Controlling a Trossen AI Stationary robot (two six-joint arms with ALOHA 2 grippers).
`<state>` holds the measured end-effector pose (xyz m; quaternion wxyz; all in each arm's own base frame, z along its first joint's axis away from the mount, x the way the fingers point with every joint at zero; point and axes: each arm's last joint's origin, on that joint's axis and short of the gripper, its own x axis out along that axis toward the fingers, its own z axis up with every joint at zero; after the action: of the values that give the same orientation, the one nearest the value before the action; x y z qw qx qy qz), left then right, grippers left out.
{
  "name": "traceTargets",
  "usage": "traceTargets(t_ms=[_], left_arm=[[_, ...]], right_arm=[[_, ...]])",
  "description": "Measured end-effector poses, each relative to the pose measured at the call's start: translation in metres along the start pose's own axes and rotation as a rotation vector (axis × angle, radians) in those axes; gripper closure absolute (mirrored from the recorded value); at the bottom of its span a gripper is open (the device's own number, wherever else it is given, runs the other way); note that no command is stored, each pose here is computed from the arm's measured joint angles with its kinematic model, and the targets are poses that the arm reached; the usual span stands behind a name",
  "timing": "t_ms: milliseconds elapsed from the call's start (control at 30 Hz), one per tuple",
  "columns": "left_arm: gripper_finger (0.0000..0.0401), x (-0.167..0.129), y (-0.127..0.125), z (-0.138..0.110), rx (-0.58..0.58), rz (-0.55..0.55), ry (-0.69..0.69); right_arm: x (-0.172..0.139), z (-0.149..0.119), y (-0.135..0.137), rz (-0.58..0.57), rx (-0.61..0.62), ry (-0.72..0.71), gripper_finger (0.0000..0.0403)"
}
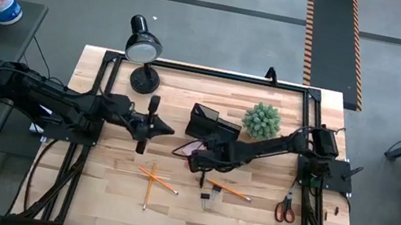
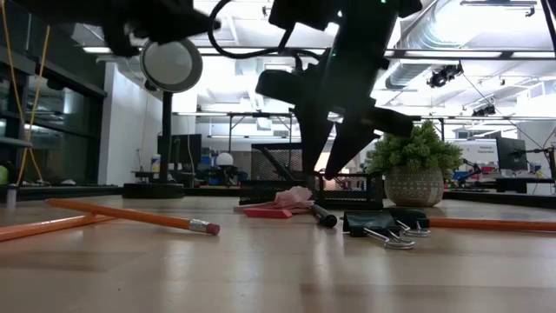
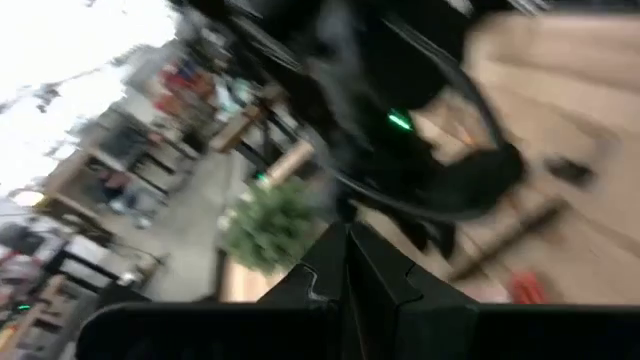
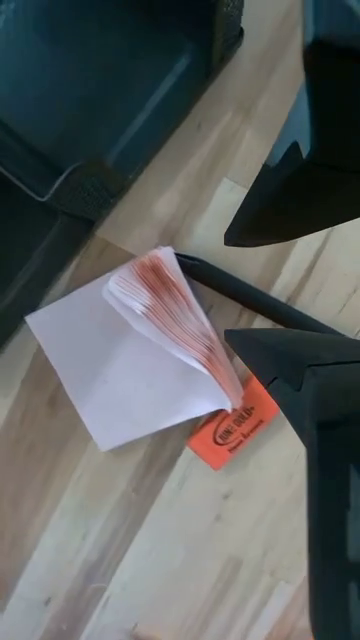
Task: Pick and place office supplies into organizer
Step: Put the black pen into the black desk organizer
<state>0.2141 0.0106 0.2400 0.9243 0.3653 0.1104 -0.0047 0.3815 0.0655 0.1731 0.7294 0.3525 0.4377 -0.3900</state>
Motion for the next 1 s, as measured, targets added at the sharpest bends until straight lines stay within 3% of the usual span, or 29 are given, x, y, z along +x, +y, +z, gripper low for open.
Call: traceTargets(t_ms=[433, 633, 1000], left_arm=[[0.0398, -0.002, -0.014, -0.015, 0.006, -0.149, 0.148], [0.0398, -0.001, -0.010, -0.013, 0.006, -0.086, 0.157], [0.0398, -0.001, -0.005, -0.008, 0.004, -0.072, 0.142]], right_arm=[[0.022, -0.007, 0.000, -0.033, -0.018, 0.070, 0.0267], [0.024, -0.004, -0.001, -0.035, -0.009, 0.077, 0.0267], [0.033, -0.007, 0.000, -0.033, -0.009, 0.110, 0.0267]])
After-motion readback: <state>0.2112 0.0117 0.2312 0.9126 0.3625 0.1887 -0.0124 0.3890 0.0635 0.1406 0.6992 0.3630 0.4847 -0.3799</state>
